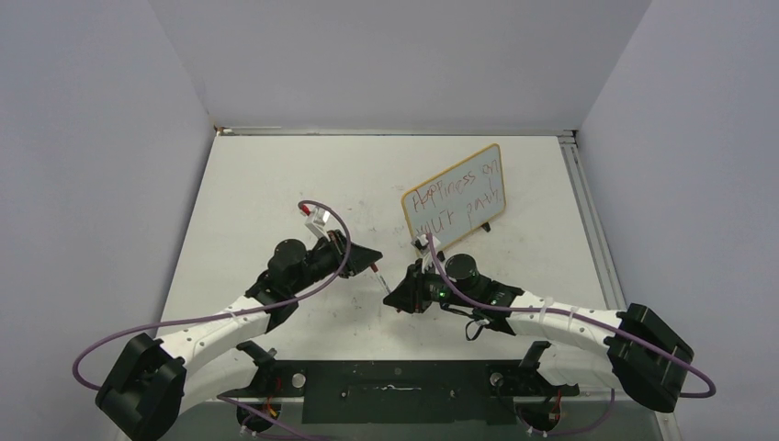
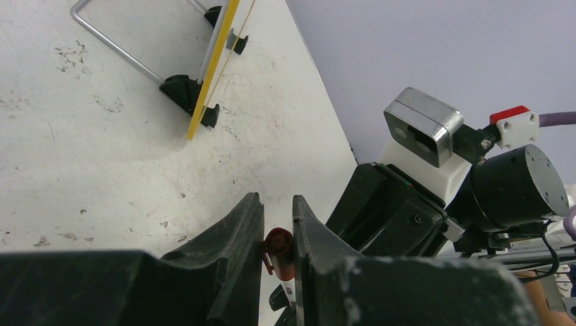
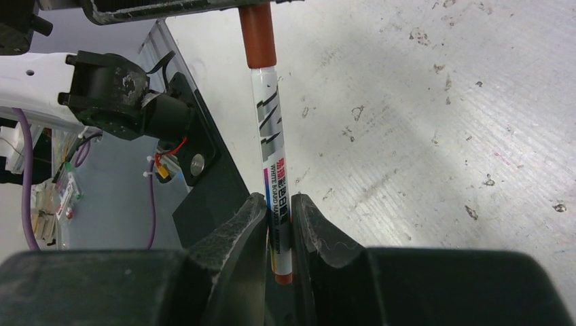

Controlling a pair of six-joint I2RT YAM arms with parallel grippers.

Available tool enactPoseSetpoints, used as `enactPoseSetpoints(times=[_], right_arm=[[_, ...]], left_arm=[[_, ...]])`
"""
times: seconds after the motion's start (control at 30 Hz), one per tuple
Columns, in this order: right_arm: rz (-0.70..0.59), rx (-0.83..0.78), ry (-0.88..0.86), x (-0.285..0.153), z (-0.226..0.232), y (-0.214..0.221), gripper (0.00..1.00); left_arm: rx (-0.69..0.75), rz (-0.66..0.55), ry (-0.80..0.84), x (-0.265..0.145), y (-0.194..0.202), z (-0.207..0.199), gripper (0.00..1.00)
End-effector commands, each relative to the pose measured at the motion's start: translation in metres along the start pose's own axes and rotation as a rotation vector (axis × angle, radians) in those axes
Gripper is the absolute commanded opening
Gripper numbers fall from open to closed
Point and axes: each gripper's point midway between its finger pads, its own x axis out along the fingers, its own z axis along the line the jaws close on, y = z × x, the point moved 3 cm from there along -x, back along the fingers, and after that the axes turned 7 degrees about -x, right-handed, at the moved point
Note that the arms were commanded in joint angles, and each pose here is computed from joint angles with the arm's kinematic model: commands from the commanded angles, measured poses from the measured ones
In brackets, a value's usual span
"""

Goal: Write a sentence on the whiteboard
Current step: Close the whiteboard marker at the center of the board.

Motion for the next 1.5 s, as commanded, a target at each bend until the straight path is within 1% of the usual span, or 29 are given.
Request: enactPoseSetpoints(times=[0.0,0.07,0.27,0.47,1.0,1.47], right_arm=[[-0.186,0.004,0.048,-0.005,-0.002,-0.054,0.05],[-0.202,-0.011,0.041,-0.006,0.001,-0.06,0.05],[-0.227,-0.052,0.032,-0.009,0.005,-0.069,0.05],[-0.287,-0.064,0.046,-0.017,0.007,-0.079,0.05],[-0.391,-0.054,0.087,-0.028,0.007,-0.097,0.05],[-0.451,-0.039,0.107,-0.031,0.007,-0.109,0.05]], left_arm=[[0.05,0.056,0.071,-0.008,0.018,-0.012,0.0],[0.051,0.071,0.072,-0.009,0.026,-0.012,0.0],[0.036,0.068,0.08,-0.009,0.037,-0.011,0.0],[0.031,0.093,0.079,-0.008,0.049,-0.01,0.0],[0.028,0.174,0.051,-0.015,0.083,-0.001,0.0],[0.041,0.233,0.054,-0.015,0.105,0.0,0.0]])
